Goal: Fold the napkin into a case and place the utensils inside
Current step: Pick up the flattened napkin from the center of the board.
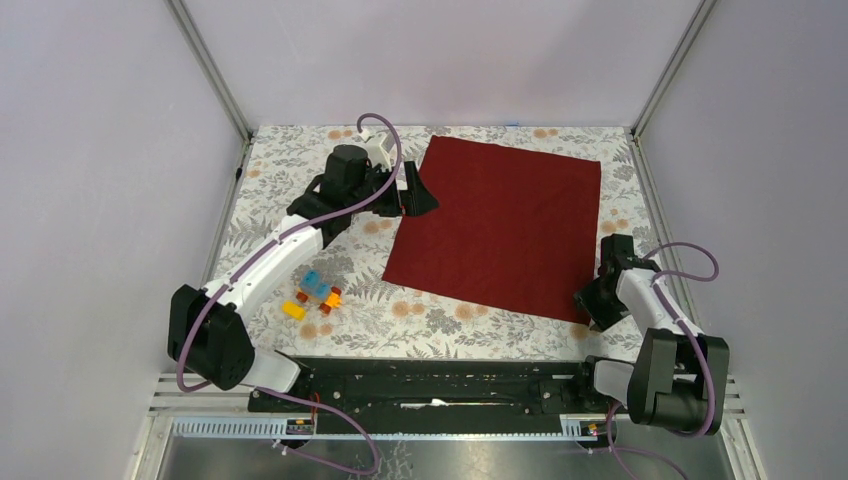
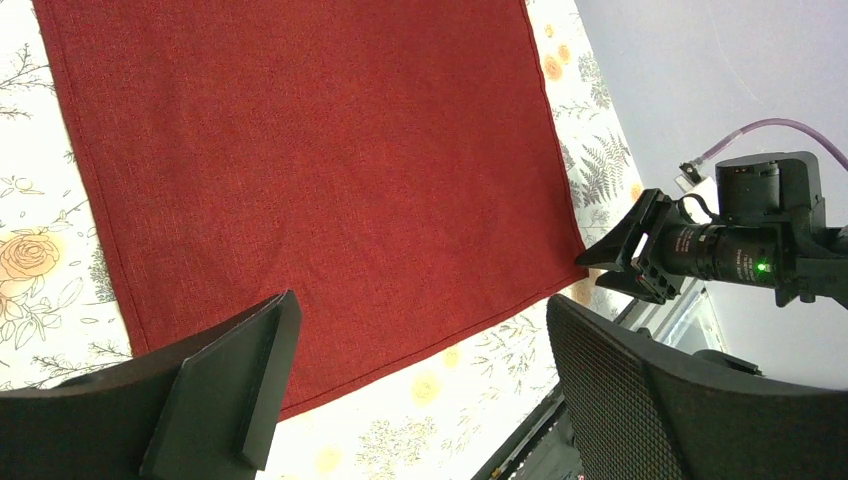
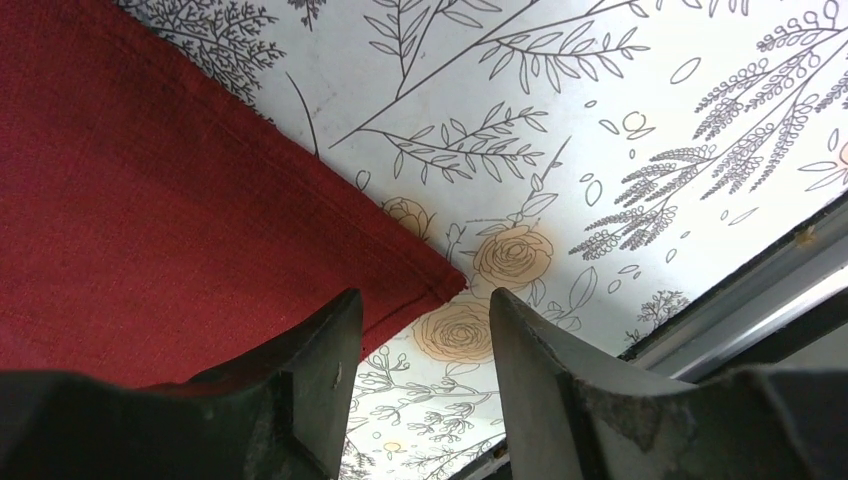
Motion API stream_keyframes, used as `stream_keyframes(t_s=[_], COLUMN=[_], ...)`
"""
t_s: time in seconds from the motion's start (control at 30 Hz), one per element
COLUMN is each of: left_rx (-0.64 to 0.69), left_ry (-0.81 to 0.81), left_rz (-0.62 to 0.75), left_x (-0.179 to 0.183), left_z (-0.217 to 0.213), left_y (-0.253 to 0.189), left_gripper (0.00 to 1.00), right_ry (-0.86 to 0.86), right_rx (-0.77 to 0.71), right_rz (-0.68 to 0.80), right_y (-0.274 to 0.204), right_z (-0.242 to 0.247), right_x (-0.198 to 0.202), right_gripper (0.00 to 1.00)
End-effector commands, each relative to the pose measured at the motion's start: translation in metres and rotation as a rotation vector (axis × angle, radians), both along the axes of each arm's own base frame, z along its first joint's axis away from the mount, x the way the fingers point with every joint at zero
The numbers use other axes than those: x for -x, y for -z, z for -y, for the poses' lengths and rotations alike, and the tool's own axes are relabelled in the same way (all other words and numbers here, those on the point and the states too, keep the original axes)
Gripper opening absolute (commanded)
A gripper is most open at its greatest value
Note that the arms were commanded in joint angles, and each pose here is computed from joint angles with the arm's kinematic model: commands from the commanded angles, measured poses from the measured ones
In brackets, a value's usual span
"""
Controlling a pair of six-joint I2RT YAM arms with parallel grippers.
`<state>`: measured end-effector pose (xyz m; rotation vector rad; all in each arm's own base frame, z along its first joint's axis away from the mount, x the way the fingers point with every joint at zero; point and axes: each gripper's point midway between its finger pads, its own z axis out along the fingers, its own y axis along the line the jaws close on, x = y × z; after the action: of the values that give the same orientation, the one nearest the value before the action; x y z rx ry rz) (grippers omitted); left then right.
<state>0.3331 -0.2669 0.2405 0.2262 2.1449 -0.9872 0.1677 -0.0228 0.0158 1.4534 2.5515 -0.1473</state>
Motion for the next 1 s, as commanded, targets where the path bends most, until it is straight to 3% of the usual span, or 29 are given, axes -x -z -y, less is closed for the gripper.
stream_keyframes(t_s=[0.0, 0.3, 0.5, 0.7, 0.8, 0.97], left_rx=[0.018, 0.026, 0.017, -0.033, -0.055, -0.168], left_ry=[-0.012, -0.031, -0.051, -0.098, -0.126, -0.213], left_rz=[0.080, 0.073, 0.064, 0.056, 0.058, 0.035], left_x=[-0.004, -0.010, -0.017, -0.026, -0.029, -0.030], left_z=[-0.005, -0.012, -0.019, -0.030, -0.034, -0.033], left_y=[-0.019, -0.018, -0.013, 0.000, 0.005, 0.018], left_gripper=[0.99, 0.99, 0.99, 0.99, 0.99, 0.99], right_ry=[0.036, 0.044, 0.026, 0.001, 0.008, 0.043], right_rx=[0.024, 0.004, -0.032, -0.032, -0.030, 0.021], right_rz=[0.020, -0.014, -0.036, 0.031, 0.077, 0.109], right_y=[-0.002, 0.017, 0.028, 0.019, 0.015, 0.005], right_z=[0.006, 0.003, -0.003, -0.004, -0.005, 0.004], right_x=[-0.012, -0.011, -0.008, -0.014, -0.017, -0.015], right_gripper=[0.56, 0.51, 0.32, 0.23, 0.01, 0.00])
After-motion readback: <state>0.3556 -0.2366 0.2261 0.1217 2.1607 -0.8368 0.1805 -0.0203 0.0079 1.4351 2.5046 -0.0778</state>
